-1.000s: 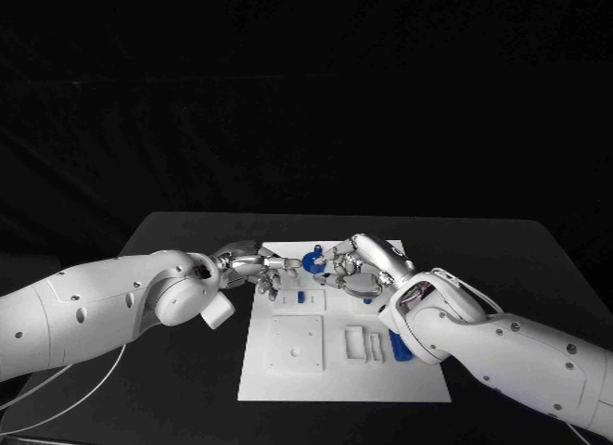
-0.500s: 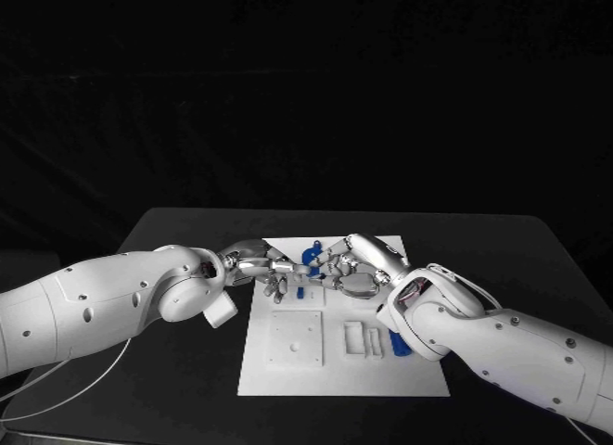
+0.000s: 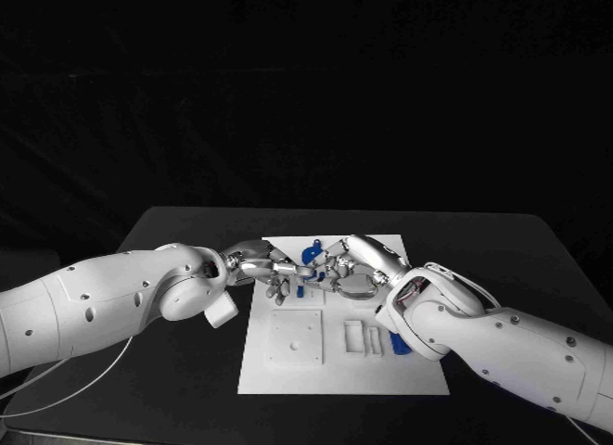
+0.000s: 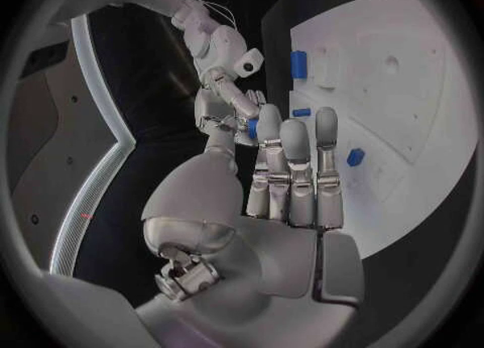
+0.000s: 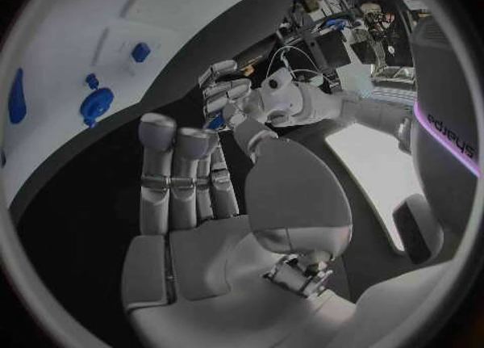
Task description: Assemble the parts on the task board
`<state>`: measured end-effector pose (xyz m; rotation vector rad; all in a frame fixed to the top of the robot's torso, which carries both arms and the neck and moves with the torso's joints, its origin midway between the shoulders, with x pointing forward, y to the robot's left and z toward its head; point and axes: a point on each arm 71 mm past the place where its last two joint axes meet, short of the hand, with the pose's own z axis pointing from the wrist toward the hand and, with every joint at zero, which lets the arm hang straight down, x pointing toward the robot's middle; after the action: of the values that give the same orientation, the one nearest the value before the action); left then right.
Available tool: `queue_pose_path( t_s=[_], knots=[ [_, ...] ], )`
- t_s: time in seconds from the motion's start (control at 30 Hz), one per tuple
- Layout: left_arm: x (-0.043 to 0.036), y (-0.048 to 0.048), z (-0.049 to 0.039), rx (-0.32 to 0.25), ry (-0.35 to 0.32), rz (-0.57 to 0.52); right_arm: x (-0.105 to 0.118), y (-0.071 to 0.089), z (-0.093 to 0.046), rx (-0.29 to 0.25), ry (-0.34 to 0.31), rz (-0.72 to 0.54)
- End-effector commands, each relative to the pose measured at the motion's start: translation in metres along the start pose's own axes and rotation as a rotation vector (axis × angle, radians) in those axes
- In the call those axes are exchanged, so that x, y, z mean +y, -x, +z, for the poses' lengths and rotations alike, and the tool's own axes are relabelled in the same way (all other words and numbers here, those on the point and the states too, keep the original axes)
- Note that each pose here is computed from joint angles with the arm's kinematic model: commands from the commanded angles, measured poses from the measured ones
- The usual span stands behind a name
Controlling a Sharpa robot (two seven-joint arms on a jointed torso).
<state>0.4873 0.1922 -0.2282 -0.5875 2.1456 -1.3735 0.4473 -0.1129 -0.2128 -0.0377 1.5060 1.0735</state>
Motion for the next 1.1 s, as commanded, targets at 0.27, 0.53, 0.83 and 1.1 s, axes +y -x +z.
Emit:
queue_pose_path(
  t_s=[0.27,0.53,0.83,1.1],
  knots=[
    [-0.0024,-0.0025,0.0008,0.025,-0.014,0.006,0.0027,-0.0027,0.0001,0.034,0.018,0.013],
    [-0.0025,-0.0021,0.0001,0.023,-0.019,-0.001,0.0031,-0.0030,0.0002,0.036,0.019,0.014],
    [-0.0028,-0.0029,0.0004,0.026,-0.018,-0.003,0.0047,-0.0039,0.0008,0.040,0.023,0.021],
    [-0.0029,-0.0034,0.0005,0.027,-0.017,-0.003,0.0058,-0.0046,0.0013,0.042,0.017,0.039]
  ],
)
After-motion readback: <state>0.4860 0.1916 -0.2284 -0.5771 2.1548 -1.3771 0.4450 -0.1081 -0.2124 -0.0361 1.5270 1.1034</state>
